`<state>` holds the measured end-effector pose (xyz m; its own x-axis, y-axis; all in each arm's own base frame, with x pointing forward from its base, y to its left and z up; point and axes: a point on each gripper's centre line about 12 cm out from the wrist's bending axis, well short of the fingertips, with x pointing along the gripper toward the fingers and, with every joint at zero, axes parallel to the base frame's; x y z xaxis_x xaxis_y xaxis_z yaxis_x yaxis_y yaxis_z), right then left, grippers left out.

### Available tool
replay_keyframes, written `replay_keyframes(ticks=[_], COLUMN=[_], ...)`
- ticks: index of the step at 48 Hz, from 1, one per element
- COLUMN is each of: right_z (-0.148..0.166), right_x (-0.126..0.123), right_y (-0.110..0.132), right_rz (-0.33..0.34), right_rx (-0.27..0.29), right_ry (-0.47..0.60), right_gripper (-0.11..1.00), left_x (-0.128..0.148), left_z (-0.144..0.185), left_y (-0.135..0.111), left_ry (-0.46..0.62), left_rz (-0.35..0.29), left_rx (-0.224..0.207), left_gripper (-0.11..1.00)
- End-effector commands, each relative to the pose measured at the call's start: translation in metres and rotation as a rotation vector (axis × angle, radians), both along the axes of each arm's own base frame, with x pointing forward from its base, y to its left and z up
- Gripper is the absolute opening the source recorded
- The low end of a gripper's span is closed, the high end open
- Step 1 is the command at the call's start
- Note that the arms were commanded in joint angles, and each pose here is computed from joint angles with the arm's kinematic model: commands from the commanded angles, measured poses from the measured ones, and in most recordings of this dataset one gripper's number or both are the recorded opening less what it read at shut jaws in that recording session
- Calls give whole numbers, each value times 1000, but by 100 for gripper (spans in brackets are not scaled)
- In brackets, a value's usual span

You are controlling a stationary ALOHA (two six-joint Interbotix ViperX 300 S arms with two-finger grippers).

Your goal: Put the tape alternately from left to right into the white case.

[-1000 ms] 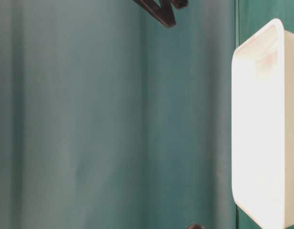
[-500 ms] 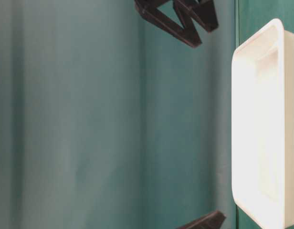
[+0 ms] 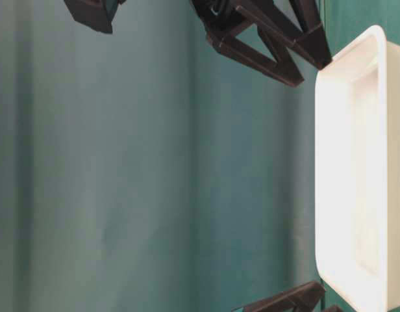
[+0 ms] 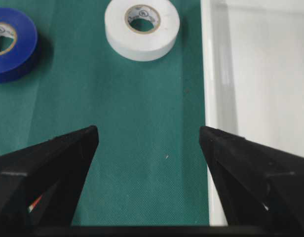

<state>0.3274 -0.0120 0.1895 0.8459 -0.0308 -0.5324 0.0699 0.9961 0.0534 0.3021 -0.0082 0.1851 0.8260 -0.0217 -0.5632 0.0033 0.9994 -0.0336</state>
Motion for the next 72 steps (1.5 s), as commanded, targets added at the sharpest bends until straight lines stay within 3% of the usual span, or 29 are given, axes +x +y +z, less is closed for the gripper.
replay_keyframes(ticks=[1,43,72], right_z=[11,9,7], right_x=[6,5,3], right_y=[-1,1,36], right_rz=[-2,3,109], right_rx=[0,2,3], right_ry=[-34,-29,-29], right_gripper=[72,73,72], left_x=[5,4,4], left_z=[10,9,8], left_y=[-1,-1,-1], left_ry=[-32,-29,-26], left_rz=[-3,-3,-2], left_rx=[-1,-1,-2], left_gripper=[80,80,80])
